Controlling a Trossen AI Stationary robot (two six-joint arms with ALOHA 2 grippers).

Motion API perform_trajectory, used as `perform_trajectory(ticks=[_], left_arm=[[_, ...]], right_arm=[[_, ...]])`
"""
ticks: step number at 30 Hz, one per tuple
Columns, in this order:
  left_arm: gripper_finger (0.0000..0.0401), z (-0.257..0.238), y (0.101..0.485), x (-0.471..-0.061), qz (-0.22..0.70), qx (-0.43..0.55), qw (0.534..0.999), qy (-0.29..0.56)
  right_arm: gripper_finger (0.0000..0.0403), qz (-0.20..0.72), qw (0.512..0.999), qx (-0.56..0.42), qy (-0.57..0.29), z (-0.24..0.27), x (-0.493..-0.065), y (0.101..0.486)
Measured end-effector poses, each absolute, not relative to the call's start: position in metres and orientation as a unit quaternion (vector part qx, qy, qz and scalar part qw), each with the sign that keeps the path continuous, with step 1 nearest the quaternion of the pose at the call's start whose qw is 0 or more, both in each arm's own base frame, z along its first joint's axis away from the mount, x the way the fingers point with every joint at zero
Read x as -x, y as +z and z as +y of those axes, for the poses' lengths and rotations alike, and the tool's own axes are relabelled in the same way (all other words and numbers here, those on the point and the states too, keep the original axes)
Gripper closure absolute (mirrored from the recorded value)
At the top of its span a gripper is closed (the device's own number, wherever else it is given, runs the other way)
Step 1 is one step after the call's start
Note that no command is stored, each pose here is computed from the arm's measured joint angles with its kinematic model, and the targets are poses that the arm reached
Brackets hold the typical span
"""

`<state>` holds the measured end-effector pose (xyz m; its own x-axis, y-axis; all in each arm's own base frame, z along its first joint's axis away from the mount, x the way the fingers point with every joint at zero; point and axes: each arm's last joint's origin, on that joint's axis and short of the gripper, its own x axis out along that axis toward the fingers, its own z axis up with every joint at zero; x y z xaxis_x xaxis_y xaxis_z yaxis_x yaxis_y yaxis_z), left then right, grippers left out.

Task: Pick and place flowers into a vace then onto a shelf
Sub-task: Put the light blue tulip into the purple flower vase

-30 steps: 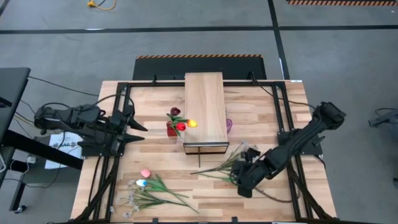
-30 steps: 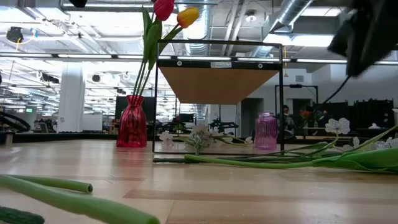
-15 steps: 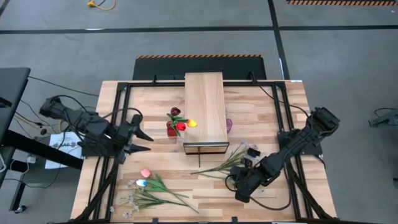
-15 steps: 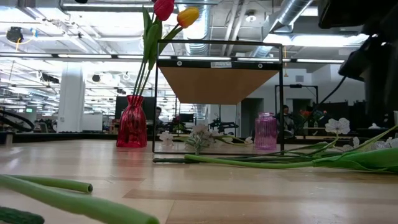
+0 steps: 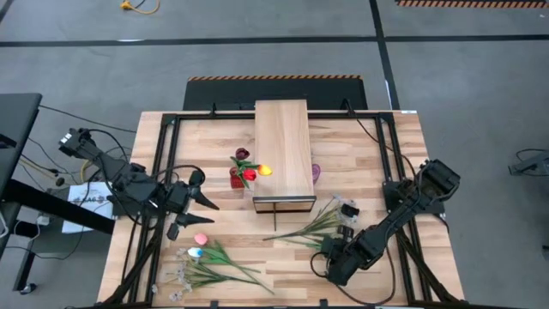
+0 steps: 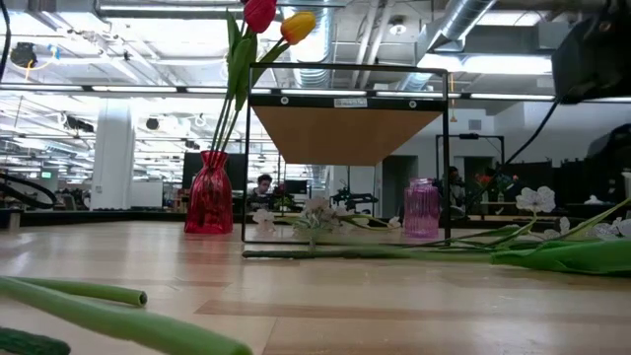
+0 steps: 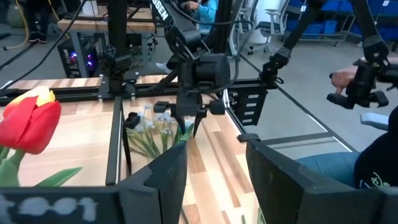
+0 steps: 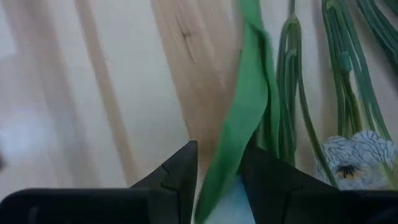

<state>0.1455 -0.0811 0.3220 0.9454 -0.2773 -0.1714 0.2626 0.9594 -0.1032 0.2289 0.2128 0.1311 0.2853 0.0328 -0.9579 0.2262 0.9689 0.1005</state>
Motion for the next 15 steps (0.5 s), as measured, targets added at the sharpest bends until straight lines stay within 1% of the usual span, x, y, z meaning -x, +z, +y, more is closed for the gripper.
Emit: perform_trajectory(ticks=[5,8,11,15], left_arm=[[0.0247,-0.086,0.321,-0.148,0.093,0.045,0.985,-0.14],[0.0247,-0.088,0.321,-0.149,0.092,0.05,0.984,-0.143],[0.0247,-0.091,0.321,-0.151,0.09,0.052,0.983,-0.149],[0.0247,-0.093,0.321,-0.149,0.089,0.051,0.983,-0.152]], right_arm=[[0.0291,0.6,0.79,-0.1,-0.075,0.211,-0.231,0.125],[0.03,0.597,0.792,-0.101,-0.074,0.21,-0.23,0.128],[0.0319,0.596,0.793,-0.103,-0.072,0.209,-0.229,0.131],[0.0355,0.594,0.795,-0.1,-0.075,0.208,-0.228,0.132]])
